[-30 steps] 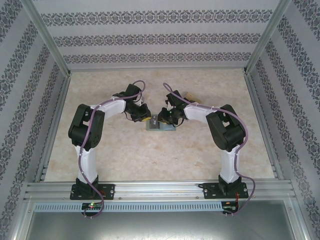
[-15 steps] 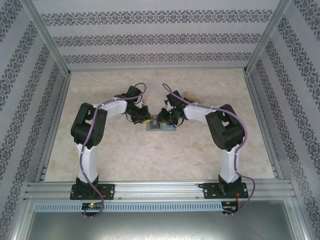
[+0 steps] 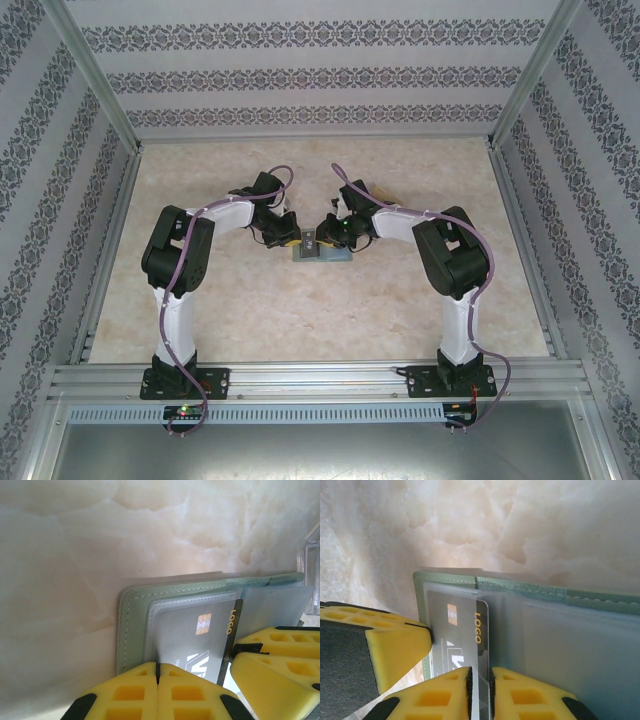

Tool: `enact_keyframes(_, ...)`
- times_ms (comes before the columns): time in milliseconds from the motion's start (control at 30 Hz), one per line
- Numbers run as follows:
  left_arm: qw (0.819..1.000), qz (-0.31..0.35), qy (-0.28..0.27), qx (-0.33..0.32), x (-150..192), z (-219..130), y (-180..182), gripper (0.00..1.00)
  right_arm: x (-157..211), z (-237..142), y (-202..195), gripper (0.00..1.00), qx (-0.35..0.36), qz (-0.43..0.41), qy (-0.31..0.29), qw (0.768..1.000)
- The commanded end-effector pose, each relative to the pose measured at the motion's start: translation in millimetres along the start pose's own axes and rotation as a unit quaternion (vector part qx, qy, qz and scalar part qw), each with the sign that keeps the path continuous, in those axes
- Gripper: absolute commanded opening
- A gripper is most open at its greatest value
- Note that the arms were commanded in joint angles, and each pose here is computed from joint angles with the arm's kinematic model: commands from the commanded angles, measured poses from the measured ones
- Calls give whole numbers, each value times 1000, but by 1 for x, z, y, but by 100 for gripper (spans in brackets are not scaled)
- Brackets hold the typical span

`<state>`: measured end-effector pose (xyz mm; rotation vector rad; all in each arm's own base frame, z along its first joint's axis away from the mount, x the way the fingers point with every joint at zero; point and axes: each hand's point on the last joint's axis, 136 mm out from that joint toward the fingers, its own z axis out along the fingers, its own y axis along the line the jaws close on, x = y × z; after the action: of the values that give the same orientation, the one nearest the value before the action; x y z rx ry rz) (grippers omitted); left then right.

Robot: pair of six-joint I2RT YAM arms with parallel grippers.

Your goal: Take the credit cards out of the card holder

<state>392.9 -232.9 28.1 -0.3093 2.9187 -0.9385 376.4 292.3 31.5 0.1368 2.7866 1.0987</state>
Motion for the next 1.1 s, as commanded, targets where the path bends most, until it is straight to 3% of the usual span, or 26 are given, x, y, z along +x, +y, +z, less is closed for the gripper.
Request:
enact_keyframes(0, 999, -6, 25, -37, 14, 12, 20, 5, 1, 0, 1, 20, -18, 2, 6, 1000)
enact_keyframes(500, 999, -7, 27, -36, 14, 12, 21, 5, 5, 5, -21, 21, 33, 8, 7, 999)
enact_keyframes(1067, 999, -7, 25, -33, 14, 11, 19, 4, 6, 13, -4, 13, -31, 10, 25, 999)
